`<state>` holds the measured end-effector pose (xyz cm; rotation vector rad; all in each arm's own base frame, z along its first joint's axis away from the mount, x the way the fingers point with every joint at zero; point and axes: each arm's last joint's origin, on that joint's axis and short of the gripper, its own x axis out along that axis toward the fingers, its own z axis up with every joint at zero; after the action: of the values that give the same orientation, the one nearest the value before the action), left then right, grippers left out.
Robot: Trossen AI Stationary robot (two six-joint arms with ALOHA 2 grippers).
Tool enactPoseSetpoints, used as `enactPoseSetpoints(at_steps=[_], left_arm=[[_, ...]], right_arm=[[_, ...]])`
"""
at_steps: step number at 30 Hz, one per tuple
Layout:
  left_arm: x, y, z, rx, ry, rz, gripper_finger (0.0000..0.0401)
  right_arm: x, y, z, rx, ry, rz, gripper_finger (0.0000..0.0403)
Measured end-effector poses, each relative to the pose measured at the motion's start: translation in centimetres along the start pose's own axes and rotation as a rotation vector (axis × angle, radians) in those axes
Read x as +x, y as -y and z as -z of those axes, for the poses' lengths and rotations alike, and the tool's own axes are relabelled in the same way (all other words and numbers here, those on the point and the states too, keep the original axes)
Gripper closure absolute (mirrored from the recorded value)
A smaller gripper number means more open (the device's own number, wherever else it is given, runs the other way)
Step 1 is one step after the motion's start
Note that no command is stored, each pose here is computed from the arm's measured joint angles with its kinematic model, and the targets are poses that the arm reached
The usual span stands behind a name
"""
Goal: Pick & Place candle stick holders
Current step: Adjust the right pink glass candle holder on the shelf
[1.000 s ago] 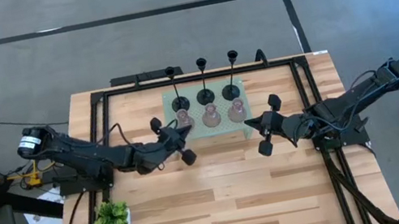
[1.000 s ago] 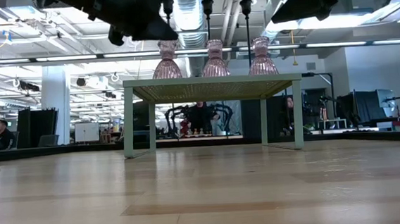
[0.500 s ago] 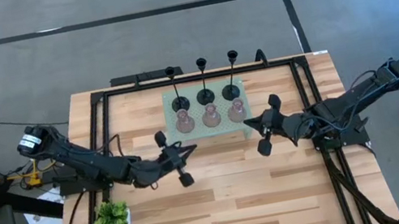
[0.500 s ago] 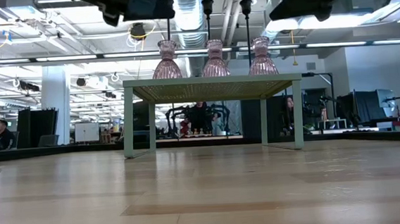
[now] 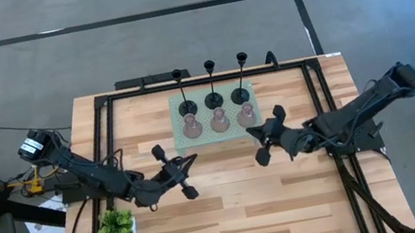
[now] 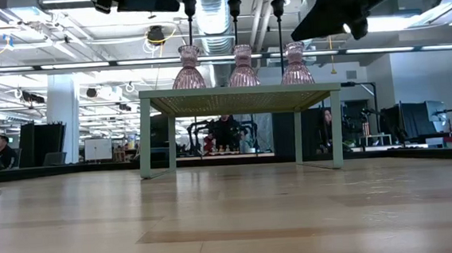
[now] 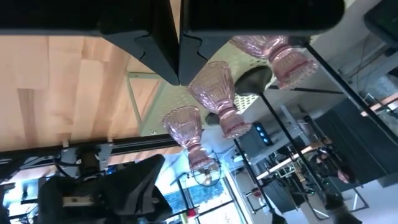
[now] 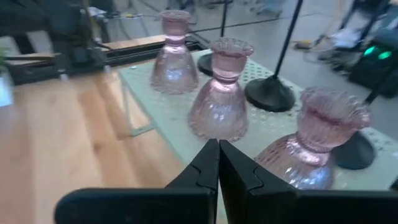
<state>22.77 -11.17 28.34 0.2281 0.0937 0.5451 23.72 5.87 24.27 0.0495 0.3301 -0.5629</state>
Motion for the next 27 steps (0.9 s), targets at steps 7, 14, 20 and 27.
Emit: enactPoseSetpoints(at_steps=[7,14,20,27], left_arm=[[-0.1,0.1,0.0,0.002,0.001,0.003,0.0397],[-0.1,0.1,0.0,0.001,0.001,0.003,0.0397],[-0.1,0.1,0.0,0.001,0.001,0.003,0.0396],[-0.1,0.1,0.0,0.0,0.001,0.003,0.0394]], right_arm=[[0.7,0.6,-0.6,0.011,0.043,0.076,0.0403],[1.7,1.2,-0.5,0.01,0.029,0.114,0.0403],[2.4,1.5,-0.5,0.028,0.026,0.122,0.0403],[2.7,1.8,-0.8,0.05,0.042,0.139,0.0403]])
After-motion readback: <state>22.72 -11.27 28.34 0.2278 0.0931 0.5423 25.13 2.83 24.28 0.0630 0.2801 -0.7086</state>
